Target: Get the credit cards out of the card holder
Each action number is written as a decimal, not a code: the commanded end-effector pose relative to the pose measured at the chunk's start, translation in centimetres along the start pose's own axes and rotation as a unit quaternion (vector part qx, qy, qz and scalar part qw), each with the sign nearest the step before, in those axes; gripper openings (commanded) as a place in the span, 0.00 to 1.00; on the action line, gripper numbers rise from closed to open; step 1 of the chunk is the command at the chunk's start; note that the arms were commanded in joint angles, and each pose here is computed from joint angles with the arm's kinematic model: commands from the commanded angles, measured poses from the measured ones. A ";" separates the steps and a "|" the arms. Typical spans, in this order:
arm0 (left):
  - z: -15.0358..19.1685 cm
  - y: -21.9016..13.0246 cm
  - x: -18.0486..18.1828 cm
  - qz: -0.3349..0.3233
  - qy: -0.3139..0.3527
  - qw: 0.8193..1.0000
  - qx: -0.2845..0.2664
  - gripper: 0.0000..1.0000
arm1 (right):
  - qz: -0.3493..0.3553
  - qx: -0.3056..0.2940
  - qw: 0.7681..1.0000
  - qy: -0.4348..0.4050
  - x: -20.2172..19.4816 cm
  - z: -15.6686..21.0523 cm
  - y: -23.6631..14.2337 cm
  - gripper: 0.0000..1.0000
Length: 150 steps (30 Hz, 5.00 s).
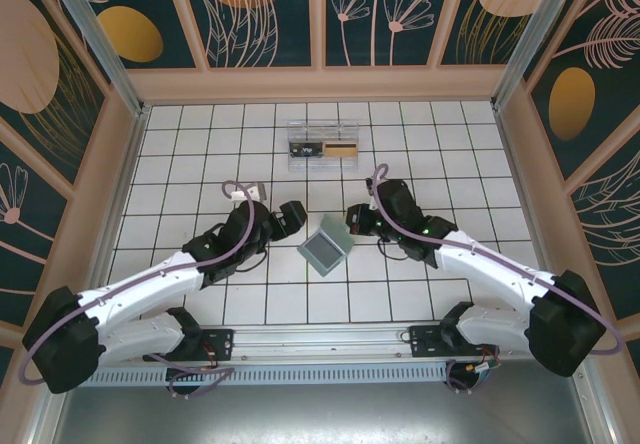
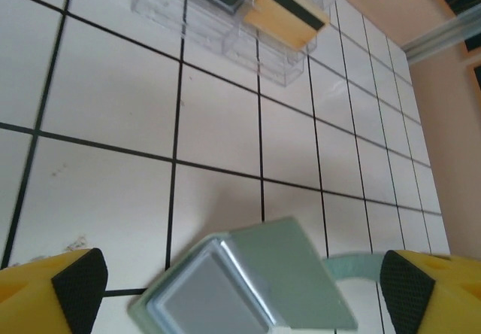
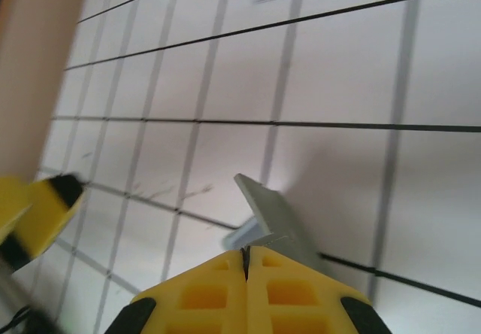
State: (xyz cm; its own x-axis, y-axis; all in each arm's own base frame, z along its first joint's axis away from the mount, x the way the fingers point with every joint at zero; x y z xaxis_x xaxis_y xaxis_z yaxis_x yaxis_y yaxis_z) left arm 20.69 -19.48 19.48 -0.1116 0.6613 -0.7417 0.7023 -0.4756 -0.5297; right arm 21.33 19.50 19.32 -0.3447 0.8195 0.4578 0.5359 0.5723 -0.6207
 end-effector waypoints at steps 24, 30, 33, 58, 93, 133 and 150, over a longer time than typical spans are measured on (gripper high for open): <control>3.7 4.9 0.8 0.025 0.017 0.994 0.108 0.84 | 0.207 -0.012 0.977 -0.048 -2.8 1.9 -2.6 0.54; 3.7 5.1 1.5 0.028 0.000 0.996 0.088 0.88 | 0.200 0.011 0.976 -0.089 0.0 2.0 -0.6 0.55; 3.9 5.4 1.6 0.022 -0.001 0.995 0.097 0.86 | 0.190 0.022 0.976 -0.103 0.9 2.0 0.4 0.57; 7.3 8.7 1.5 0.059 -0.025 0.979 0.195 0.55 | 0.178 0.109 0.978 -0.026 -6.6 7.9 3.2 0.33; 8.4 9.5 1.1 -0.053 0.046 0.977 0.200 0.66 | 0.184 0.110 0.977 -0.020 -7.3 8.6 3.2 0.34; 9.7 9.2 -5.0 0.138 0.037 0.955 0.261 0.75 | 0.195 0.106 0.975 -0.010 -7.8 8.9 2.9 0.35; 6.6 7.7 -0.8 0.011 0.075 0.986 0.151 0.61 | 0.201 0.039 0.979 0.007 -7.6 5.9 -0.1 0.47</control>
State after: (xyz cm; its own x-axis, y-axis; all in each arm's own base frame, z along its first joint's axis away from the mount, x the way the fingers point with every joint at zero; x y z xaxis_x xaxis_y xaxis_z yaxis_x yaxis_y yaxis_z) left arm 21.40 -29.76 13.86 0.0506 0.6470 -0.7608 0.3946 -0.7127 -0.5799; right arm 19.16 13.78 11.04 -0.1301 0.9763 0.1730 0.5397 0.2161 -0.8137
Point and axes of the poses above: each hand's point on the last joint's axis, 136 mm out from that joint toward the fingers, its own y axis out along the fingers, its own x axis along the line the jaws close on, z = x × y, the point moved 8 cm from there along -y, back along the fingers, and after that the axes turned 10 degrees about -y, right-handed, at the moved point
